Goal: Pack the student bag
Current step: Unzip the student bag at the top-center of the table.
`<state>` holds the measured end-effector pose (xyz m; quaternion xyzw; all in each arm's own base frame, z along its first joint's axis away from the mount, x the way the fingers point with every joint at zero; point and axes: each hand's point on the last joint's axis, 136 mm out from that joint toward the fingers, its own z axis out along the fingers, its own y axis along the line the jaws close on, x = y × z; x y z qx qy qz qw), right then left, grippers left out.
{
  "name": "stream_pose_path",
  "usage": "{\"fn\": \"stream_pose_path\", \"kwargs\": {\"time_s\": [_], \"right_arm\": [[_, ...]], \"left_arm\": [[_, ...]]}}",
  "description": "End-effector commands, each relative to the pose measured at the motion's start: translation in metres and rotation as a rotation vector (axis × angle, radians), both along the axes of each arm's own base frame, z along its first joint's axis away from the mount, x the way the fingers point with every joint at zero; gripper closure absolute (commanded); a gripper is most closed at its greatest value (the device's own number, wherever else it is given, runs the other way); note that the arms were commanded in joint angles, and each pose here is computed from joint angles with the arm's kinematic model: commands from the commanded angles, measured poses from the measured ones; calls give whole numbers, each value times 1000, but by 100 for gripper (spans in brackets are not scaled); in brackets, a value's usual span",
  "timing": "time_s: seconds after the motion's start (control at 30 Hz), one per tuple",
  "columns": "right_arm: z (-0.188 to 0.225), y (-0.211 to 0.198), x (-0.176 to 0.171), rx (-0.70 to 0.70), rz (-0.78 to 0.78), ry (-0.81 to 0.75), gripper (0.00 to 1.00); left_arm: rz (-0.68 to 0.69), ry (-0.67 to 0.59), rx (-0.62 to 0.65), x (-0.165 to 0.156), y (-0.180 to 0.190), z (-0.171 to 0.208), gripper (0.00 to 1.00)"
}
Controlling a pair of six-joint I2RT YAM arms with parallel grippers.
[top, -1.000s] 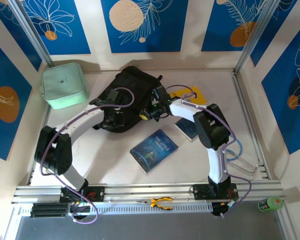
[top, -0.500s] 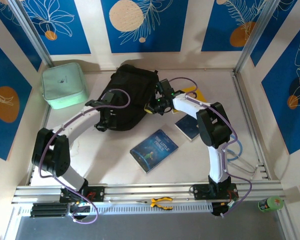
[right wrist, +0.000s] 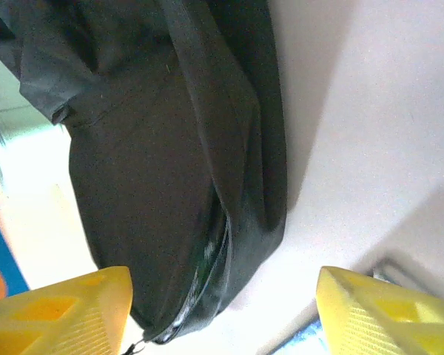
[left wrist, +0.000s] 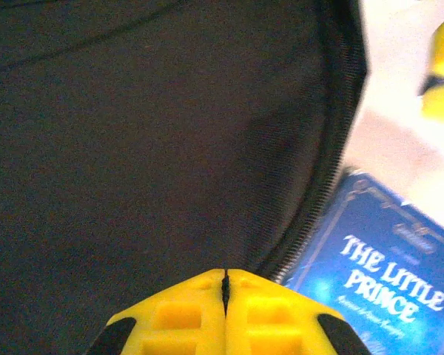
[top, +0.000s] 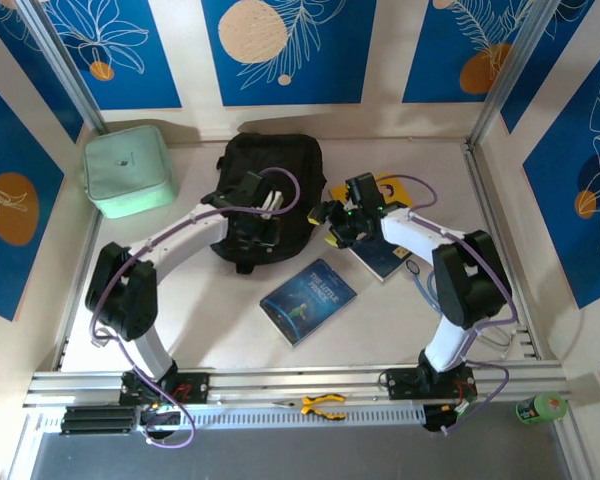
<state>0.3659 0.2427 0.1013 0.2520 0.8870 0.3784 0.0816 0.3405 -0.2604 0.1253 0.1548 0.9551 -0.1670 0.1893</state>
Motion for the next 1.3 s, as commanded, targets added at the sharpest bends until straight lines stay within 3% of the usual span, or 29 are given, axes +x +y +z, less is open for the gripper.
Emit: {"fn": "stream_pose_path", "kwargs": {"time_s": [0.0, 0.2, 0.43, 0.63, 0.73, 1.03, 1.13, 1.27], "right_arm": [[10, 9, -4, 110, -40, 32, 29], [2, 27, -5, 113, -5, 68, 30], [-18, 39, 0, 82, 15, 116, 47], [-33, 22, 7, -30, -11, 161, 80], [-35, 14, 13, -74, -14, 143, 88], [-30, 0, 45, -190, 19, 53, 95], [-28, -4, 59, -202, 22, 25, 95], [-23, -8, 78, -199, 27, -24, 95]], "left_arm": [[-49, -7, -100, 5, -33, 12, 100], [-55, 16, -110, 3, -44, 4, 100], [-35, 9, -58, -4, -28, 0, 100], [38, -15, 95, -6, 12, -6, 100], [85, 0, 142, -7, 40, -11, 100], [217, 44, 215, -13, 116, -33, 100], [208, 34, 192, -6, 114, -28, 100], [152, 6, 71, 4, 86, -17, 100]]}}
